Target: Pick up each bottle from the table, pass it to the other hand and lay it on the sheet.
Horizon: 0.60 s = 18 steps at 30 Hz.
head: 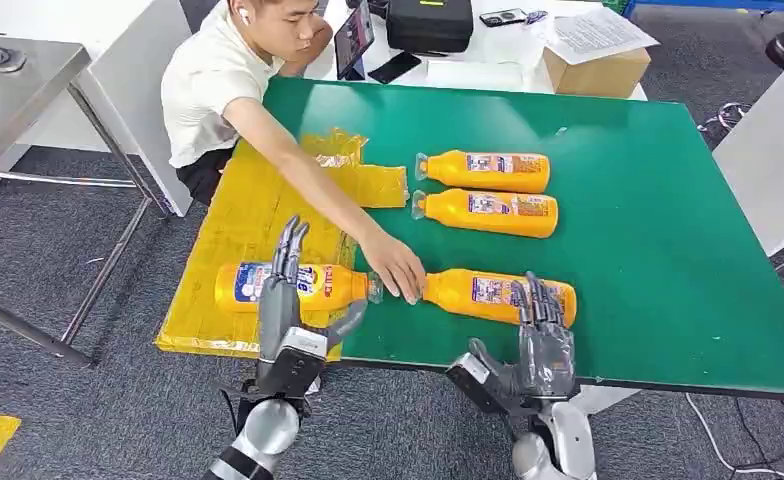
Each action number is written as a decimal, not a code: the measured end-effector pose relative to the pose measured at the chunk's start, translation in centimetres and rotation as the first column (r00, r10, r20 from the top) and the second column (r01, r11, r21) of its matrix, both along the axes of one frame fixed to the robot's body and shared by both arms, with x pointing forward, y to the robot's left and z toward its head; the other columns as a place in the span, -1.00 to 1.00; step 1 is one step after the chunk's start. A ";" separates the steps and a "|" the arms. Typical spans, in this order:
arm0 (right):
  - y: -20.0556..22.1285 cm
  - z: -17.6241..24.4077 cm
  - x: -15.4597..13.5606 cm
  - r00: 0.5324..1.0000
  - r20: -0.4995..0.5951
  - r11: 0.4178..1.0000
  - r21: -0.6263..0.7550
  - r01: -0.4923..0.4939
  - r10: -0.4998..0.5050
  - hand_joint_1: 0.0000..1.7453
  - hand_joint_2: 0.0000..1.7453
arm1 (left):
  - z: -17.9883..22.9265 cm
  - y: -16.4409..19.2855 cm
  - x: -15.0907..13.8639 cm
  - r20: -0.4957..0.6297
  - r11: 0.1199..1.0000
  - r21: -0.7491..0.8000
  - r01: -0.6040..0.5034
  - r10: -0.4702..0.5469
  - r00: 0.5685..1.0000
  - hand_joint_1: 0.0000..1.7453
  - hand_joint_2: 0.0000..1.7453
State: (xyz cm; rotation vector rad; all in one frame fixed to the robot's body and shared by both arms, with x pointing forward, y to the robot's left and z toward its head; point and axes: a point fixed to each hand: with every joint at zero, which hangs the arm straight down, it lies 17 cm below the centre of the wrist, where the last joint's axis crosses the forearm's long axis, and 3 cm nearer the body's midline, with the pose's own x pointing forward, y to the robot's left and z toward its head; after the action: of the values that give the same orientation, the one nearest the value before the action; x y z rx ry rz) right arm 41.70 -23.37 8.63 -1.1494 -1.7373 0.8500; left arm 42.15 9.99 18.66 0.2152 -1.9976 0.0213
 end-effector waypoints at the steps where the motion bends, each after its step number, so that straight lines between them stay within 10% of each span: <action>1: -0.9 -0.3 0.4 1.000 -0.013 0.999 -0.026 0.019 -0.020 -1.00 1.00 | 0.1 -0.4 -0.2 -0.002 1.000 -0.004 0.017 -0.017 1.000 -1.00 1.00; 18: -7.2 -6.3 3.8 0.967 -0.201 0.970 -0.215 0.114 -0.158 -1.00 1.00 | 1.3 -3.6 -2.0 0.009 0.989 -0.046 0.139 -0.139 0.990 -1.00 1.00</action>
State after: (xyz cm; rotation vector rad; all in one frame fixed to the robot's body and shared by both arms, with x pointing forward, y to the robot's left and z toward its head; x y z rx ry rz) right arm 45.48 -30.55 2.29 -1.2430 -1.4011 1.0431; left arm 40.19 6.43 19.99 0.0455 -2.0109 -0.0206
